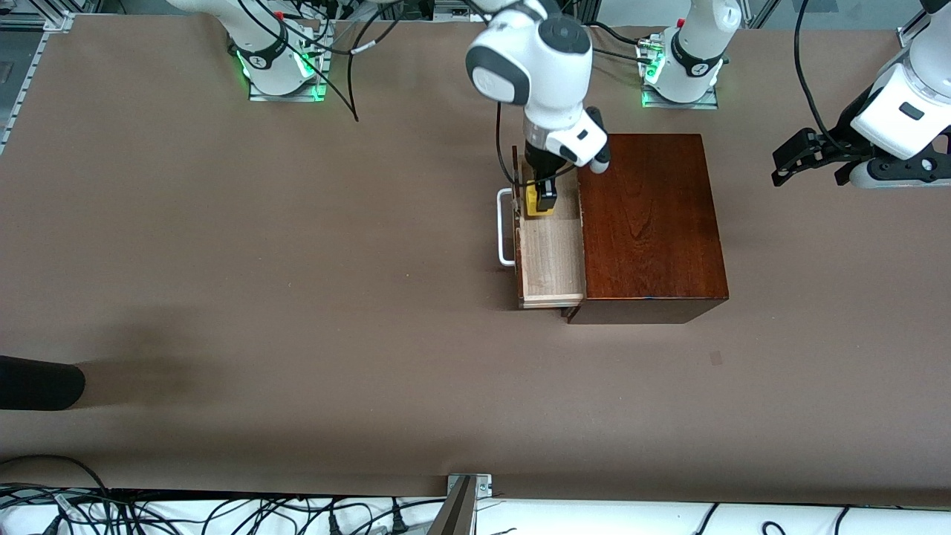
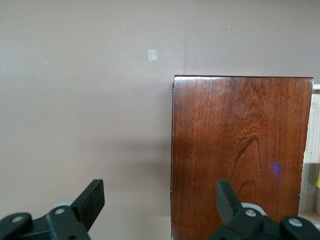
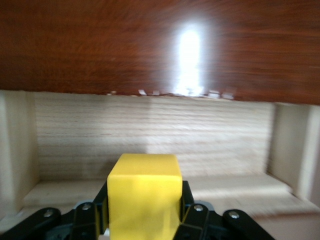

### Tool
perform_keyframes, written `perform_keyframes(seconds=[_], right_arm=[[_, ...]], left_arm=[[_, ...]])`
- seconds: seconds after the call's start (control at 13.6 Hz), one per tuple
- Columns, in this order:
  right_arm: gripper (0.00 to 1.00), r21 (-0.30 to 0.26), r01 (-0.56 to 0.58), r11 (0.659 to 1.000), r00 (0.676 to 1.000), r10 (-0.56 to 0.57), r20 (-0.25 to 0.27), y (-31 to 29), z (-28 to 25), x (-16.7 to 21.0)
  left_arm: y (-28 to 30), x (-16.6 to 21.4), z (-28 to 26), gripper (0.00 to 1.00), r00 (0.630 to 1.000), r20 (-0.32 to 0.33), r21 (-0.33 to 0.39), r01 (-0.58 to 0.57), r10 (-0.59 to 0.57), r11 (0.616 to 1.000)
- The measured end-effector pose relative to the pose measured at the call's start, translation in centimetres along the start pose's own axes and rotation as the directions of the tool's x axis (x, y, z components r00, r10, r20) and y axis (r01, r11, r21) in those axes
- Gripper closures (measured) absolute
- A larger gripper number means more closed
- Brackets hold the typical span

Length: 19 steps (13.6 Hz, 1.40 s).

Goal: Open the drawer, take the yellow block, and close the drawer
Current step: 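Lift the cube out with the right gripper while the left gripper returns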

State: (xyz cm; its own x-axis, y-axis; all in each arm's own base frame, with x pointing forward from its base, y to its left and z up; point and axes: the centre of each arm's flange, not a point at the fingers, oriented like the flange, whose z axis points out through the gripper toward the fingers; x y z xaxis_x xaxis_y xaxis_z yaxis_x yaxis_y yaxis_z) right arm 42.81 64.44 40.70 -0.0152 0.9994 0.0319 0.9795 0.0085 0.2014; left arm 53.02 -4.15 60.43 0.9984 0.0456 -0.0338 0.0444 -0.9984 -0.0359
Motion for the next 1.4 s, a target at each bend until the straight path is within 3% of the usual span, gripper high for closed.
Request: perform_keyframes(seconds=[0.22, 0.52, 0.66, 0.81, 0.96, 1.18, 1.33, 1.4], right_arm=[[0.44, -0.059, -0.143, 0.988, 0.989, 0.141, -0.04, 4.2, -7.0, -3.1], [0.44, -0.094, -0.304, 0.948, 0.952, 0.298, -0.069, 12.5, -12.9, -12.0], [0.44, -0.05, -0.422, 0.905, 0.904, 0.415, -0.108, 17.0, -15.0, -18.2], [0.44, 0.057, -0.56, 0.826, 0.811, 0.561, -0.164, 22.0, -16.6, -26.9], [0.44, 0.103, -0.647, 0.756, 0.742, 0.655, -0.143, 24.5, -17.5, -35.3], [0.44, 0.146, -0.736, 0.661, 0.662, 0.748, -0.043, 23.9, -17.3, -44.0], [0.44, 0.168, -0.812, 0.559, 0.573, 0.818, 0.048, 22.1, -15.1, -48.0], [0.44, 0.161, -0.852, 0.499, 0.517, 0.85, 0.104, 21.2, -13.6, -49.7]], left_arm=[[0.0, 0.0, 0.0, 0.0, 1.0, 0.0, 0.0, 0.0, 0.0, 1.0], [1.8, 0.1, 0.5, 0.0, 0.999, 0.019, 0.004, -0.039, 0.039, 0.999], [3.7, -0.4, 1.0, 0.0, 0.989, 0.077, 0.006, -0.129, 0.128, 0.992], [6.9, -1.5, 2.1, 0.0, 0.95, 0.151, -0.033, -0.272, 0.274, 0.962], [10.9, -1.8, 4.5, 0.0, 0.863, 0.203, -0.117, -0.448, 0.463, 0.886], [20.4, -3.2, 9.2, 0.0, 0.668, 0.243, -0.22, -0.668, 0.703, 0.711], [30.9, -6.5, 10.1, 0.0, 0.543, 0.221, -0.248, -0.772, 0.81, 0.585], [35.5, -7.8, 10.4, 0.0, 0.516, 0.214, -0.253, -0.79, 0.829, 0.558]])
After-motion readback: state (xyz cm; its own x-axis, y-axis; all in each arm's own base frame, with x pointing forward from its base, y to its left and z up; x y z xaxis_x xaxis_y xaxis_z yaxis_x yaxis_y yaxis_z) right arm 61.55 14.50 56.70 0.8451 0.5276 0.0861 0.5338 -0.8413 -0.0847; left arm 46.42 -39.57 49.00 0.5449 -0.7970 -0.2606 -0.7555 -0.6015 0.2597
